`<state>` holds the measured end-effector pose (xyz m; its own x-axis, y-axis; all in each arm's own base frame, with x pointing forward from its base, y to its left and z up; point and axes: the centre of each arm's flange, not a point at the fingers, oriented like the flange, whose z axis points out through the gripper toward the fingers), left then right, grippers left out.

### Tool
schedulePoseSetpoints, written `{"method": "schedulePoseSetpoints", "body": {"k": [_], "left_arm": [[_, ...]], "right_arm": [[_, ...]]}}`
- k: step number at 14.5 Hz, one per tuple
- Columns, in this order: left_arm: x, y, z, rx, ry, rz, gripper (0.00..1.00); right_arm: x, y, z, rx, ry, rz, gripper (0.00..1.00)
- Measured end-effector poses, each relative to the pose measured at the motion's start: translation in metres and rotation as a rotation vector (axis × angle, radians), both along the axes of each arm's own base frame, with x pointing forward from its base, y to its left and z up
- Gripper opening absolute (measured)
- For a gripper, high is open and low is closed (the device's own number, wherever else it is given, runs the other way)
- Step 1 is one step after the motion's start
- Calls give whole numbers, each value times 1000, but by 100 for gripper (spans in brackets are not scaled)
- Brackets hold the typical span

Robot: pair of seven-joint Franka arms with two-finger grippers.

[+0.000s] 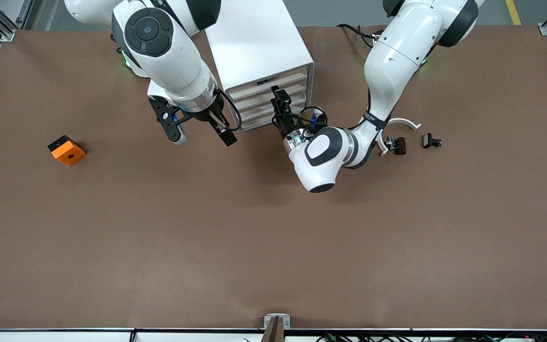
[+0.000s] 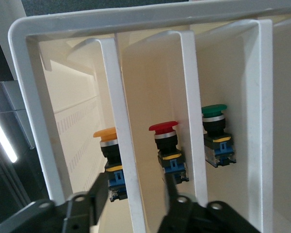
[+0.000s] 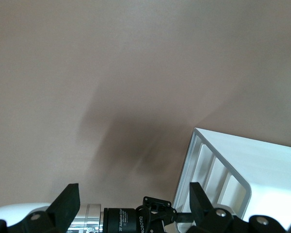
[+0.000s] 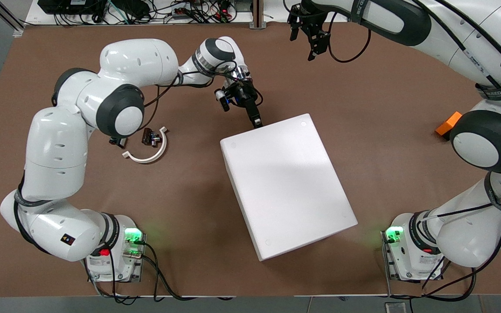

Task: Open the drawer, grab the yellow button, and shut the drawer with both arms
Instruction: 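Pull the drawer out of the cabinet with the left gripper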

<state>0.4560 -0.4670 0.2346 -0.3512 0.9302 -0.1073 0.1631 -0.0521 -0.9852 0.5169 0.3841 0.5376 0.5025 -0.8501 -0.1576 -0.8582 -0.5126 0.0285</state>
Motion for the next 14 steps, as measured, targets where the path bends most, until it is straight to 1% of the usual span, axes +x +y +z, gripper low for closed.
{"method": "schedulePoseSetpoints", "body": {"k": [1, 6, 11, 13, 14], "left_arm": [[-1, 0, -1, 9, 6, 2, 41], [-13, -6, -7, 37, 33, -11, 42], [-26, -20, -5, 29, 43, -28, 40], [-28, -22, -5, 30, 45, -31, 19], [-27, -21, -4, 45, 54, -26, 15]], "right_arm": [[-1, 2, -2, -2, 2, 3, 100], [-1, 7, -10, -11, 11, 10, 100], [-1, 8, -11, -12, 12, 10, 100], [-1, 8, -12, -13, 13, 10, 100], [-1, 8, -13, -14, 14, 10, 100]]}}
